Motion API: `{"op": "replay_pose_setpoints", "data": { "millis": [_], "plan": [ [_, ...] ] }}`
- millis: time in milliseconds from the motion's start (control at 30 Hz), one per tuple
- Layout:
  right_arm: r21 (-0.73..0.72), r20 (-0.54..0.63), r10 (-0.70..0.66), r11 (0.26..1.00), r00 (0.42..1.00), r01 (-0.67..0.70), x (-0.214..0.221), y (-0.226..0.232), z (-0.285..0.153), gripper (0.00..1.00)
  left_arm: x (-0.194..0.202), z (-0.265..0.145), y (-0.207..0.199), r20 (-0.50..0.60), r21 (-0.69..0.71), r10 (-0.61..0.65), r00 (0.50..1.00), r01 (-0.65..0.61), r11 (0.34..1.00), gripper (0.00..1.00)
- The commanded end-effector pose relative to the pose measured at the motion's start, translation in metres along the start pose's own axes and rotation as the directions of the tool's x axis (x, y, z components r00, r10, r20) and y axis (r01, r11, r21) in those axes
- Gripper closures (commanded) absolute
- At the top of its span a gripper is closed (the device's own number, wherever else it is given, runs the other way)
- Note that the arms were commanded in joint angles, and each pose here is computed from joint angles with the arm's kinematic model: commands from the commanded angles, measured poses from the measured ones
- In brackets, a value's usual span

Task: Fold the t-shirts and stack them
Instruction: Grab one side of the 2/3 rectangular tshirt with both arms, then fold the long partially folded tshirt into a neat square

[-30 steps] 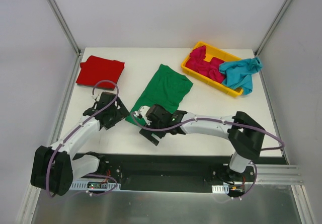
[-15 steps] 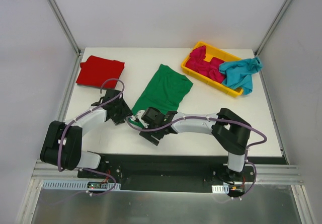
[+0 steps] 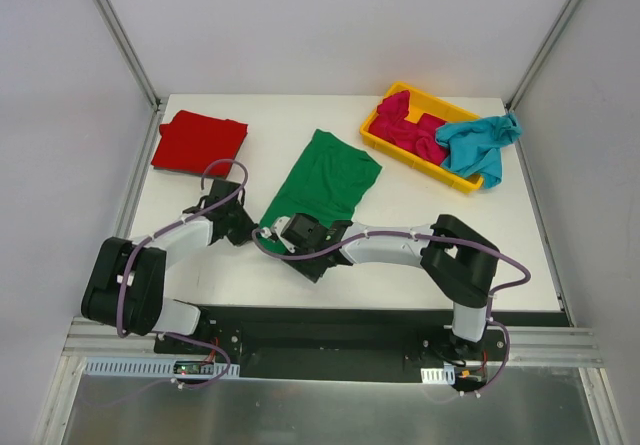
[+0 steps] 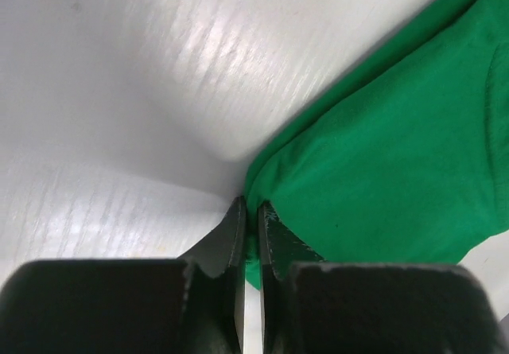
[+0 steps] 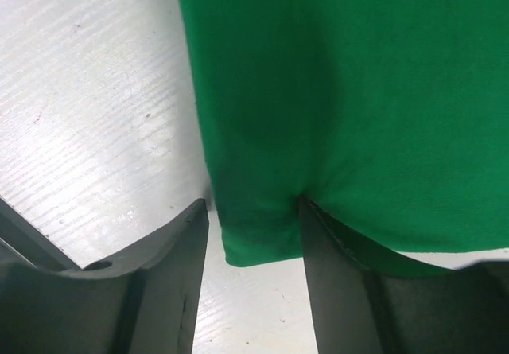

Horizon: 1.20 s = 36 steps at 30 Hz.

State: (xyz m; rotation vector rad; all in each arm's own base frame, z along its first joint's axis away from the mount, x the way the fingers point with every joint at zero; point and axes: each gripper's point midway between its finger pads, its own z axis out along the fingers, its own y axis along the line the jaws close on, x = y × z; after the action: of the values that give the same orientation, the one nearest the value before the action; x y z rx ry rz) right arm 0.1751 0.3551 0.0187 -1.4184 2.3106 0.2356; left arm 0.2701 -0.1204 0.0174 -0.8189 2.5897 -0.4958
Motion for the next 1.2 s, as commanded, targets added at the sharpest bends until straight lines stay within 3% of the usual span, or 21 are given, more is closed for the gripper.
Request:
{"op": "replay_pose_setpoints", "data": {
  "millis": [0, 67, 200, 233, 433, 567, 700, 867, 1167],
  "plan": [
    [-0.003, -0.067, 0.003, 1.0, 0.998, -0.003, 0.017, 0.008, -0.002, 0.54, 0.012, -0.011, 0.024, 0.001, -0.055, -0.027, 1.0, 0.027, 0.998, 1.0],
    [-0.013, -0.077, 0.0, 1.0, 0.997, -0.001, 0.02, 0.014, -0.003, 0.63, 0.012, -0.018, 0.028, 0.021, -0.062, -0.038, 0.999, 0.039, 0.997, 1.0],
    [-0.029, -0.08, 0.016, 0.999, 0.997, -0.018, 0.022, 0.032, -0.013, 0.91, 0.01, -0.04, 0.04, 0.094, -0.085, -0.063, 0.994, 0.071, 0.994, 1.0],
    [-0.062, -0.073, 0.016, 0.998, 0.997, -0.021, 0.02, 0.04, -0.018, 0.94, 0.008, -0.048, 0.043, 0.126, -0.082, -0.065, 0.99, 0.076, 0.994, 1.0],
    [-0.308, 0.025, 0.044, 0.951, 0.999, -0.034, -0.008, 0.111, -0.066, 0.96, 0.002, -0.102, 0.055, 0.293, -0.006, -0.133, 0.947, 0.141, 0.99, 1.0],
    [-0.509, 0.084, 0.106, 0.859, 0.991, -0.049, -0.032, 0.151, -0.105, 0.98, -0.003, -0.141, 0.064, 0.388, 0.028, -0.167, 0.907, 0.169, 0.985, 1.0],
    [-0.612, 0.148, 0.138, 0.791, 0.979, -0.019, -0.049, 0.167, -0.138, 0.99, -0.011, -0.176, 0.062, 0.458, 0.074, -0.174, 0.872, 0.157, 0.985, 1.0],
    [-0.629, 0.195, 0.166, 0.777, 0.967, -0.007, -0.057, 0.161, -0.163, 0.99, -0.02, -0.196, 0.043, 0.467, 0.125, -0.179, 0.866, 0.136, 0.983, 1.0],
    [-0.489, 0.202, 0.351, 0.845, 0.914, -0.216, -0.05, 0.071, -0.155, 0.99, -0.048, -0.188, -0.018, 0.427, 0.214, -0.162, 0.89, 0.074, 0.974, 1.0]
  ]
}}
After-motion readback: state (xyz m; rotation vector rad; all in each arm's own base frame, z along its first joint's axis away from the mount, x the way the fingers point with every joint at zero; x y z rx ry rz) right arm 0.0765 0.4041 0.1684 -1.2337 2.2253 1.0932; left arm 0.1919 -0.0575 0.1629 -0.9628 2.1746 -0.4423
